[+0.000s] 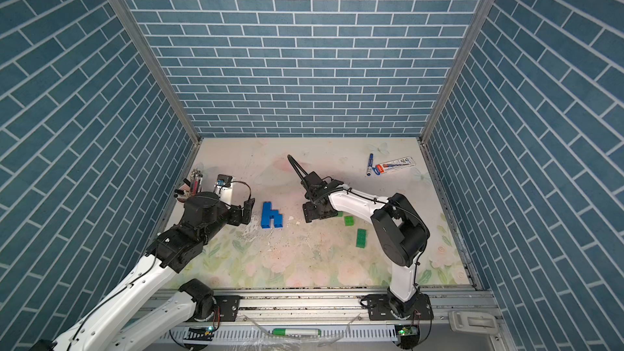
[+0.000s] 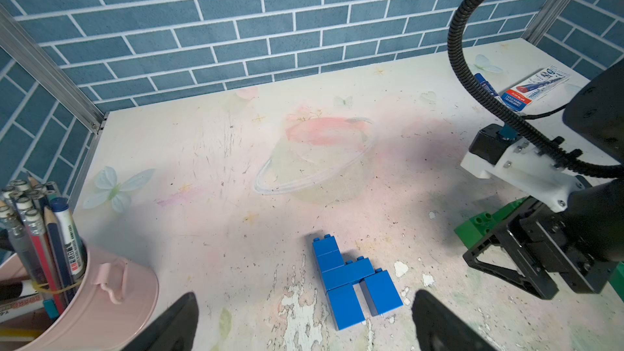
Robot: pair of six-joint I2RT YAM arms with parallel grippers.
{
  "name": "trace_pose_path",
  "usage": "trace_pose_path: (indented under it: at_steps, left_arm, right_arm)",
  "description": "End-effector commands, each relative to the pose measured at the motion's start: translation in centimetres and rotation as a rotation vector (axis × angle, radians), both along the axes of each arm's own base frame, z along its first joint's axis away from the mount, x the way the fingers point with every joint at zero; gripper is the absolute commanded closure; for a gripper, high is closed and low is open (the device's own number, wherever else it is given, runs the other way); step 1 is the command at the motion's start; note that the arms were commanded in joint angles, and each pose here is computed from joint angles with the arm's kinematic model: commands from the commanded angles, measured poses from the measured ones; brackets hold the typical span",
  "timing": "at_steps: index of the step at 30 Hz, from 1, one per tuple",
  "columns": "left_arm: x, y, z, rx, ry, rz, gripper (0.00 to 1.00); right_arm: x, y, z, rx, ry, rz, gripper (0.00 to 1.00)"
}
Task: Assemble the letter h with lego
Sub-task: Adjust the lego brick at the center of the board, then pick up the lego brick from the center of the board.
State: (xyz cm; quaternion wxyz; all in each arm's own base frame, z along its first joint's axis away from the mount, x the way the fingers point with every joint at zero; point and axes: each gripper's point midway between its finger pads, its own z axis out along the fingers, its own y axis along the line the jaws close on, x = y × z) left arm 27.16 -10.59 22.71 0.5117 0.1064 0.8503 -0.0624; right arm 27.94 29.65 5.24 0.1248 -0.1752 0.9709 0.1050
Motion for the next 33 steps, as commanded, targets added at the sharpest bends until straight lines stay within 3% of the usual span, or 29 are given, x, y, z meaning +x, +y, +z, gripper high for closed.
trace_pose_path:
  at_steps: [1, 9, 14, 21, 33]
  left_arm:
    - [-0.1, 0.0, -0.5, -0.001, 0.014, -0.002, 0.01]
    - [-0.2, -0.1, -0.4, -0.006, 0.018, -0.004, 0.01]
    - [-0.7, -0.1, 0.2, -0.042, 0.024, -0.003, 0.01]
    - [-1.0, -1.0, 0.3, -0.085, 0.022, -0.044, 0.01]
    - [-0.8, -1.1, -0.5, -0.049, 0.044, -0.056, 0.01]
  right_arm:
    - [-0.3, 0.1, 1.3, 0.037, -0.011, -0.031, 0.24]
    - [-0.6, -3.3, 4.7, -0.017, -0.094, -0.096, 0.24]
    - [-2.3, -8.0, 5.9, -0.055, -0.118, -0.216, 0.26]
    - [-6.3, -15.5, 3.2, -0.091, -0.044, -0.382, 0.30]
    - [-7.7, -16.7, -1.2, -0.063, 0.065, -0.432, 0.42]
